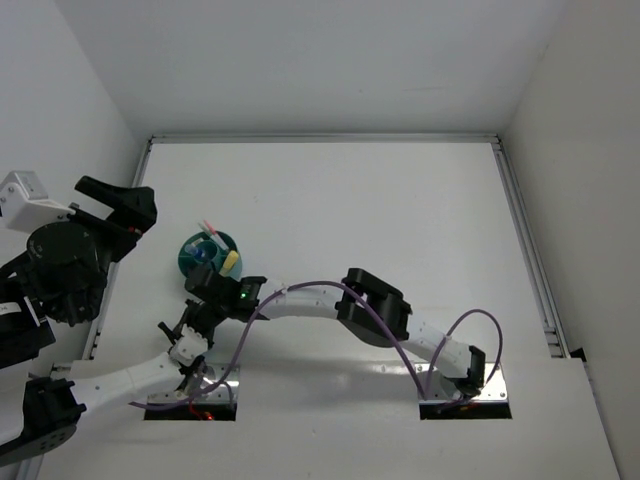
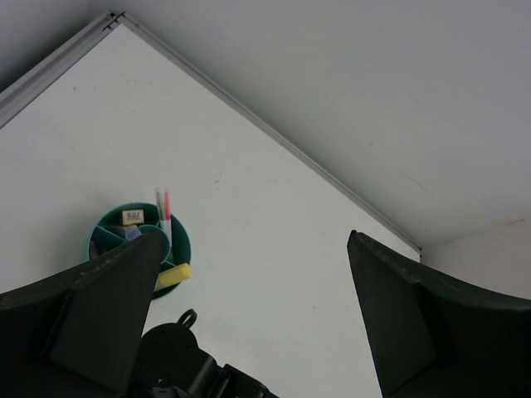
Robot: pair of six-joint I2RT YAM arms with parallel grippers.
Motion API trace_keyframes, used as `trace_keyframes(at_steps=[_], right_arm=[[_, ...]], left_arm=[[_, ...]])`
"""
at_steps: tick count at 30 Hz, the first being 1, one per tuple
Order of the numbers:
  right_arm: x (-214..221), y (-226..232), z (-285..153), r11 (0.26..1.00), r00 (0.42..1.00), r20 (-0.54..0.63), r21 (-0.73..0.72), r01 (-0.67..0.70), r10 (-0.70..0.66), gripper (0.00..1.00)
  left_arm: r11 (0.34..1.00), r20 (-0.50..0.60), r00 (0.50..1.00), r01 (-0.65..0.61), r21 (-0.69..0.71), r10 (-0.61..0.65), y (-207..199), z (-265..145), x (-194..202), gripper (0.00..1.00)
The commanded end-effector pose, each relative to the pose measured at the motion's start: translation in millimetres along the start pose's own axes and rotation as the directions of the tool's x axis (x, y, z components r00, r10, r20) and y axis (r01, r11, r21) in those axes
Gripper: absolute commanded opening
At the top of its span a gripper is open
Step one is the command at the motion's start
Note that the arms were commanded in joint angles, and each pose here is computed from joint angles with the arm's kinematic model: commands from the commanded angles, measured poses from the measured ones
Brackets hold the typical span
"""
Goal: Sort the stationery into containers
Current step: Grab a piece of stationery with the right arm
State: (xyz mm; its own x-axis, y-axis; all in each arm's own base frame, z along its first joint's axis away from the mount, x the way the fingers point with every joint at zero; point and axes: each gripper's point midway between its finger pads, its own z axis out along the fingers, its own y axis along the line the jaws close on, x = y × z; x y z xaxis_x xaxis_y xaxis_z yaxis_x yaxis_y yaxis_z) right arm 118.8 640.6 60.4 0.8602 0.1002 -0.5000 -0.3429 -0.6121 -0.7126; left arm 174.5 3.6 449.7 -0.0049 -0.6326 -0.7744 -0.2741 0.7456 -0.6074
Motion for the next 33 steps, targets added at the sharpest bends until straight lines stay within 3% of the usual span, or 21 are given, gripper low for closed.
trace_keyframes(at_steps=[1,11,25,33], right_arm=[[-14,-49,-4,0.989,1.000,0.019,0.146,-0.026,0.024,0.03],[-5,-13,5,0.987,0.984,0.093,0.042,-0.156,0.152,0.03],[-5,20,0,0.980,0.963,0.181,-0.033,-0.198,0.201,0.03],[-1,37,-12,0.971,0.956,0.175,-0.065,-0.228,0.236,0.03]], left_arm=[[1.000,-0.004,1.000,0.017,0.011,-0.017,2,-3,-1,1.00],[1.000,-0.012,1.000,0.016,0.015,-0.016,11,-7,-2,1.00],[1.000,-0.025,0.999,-0.020,0.012,0.021,8,-3,7,1.00],[1.000,-0.023,1.000,-0.013,0.016,0.013,6,-2,8,1.00]])
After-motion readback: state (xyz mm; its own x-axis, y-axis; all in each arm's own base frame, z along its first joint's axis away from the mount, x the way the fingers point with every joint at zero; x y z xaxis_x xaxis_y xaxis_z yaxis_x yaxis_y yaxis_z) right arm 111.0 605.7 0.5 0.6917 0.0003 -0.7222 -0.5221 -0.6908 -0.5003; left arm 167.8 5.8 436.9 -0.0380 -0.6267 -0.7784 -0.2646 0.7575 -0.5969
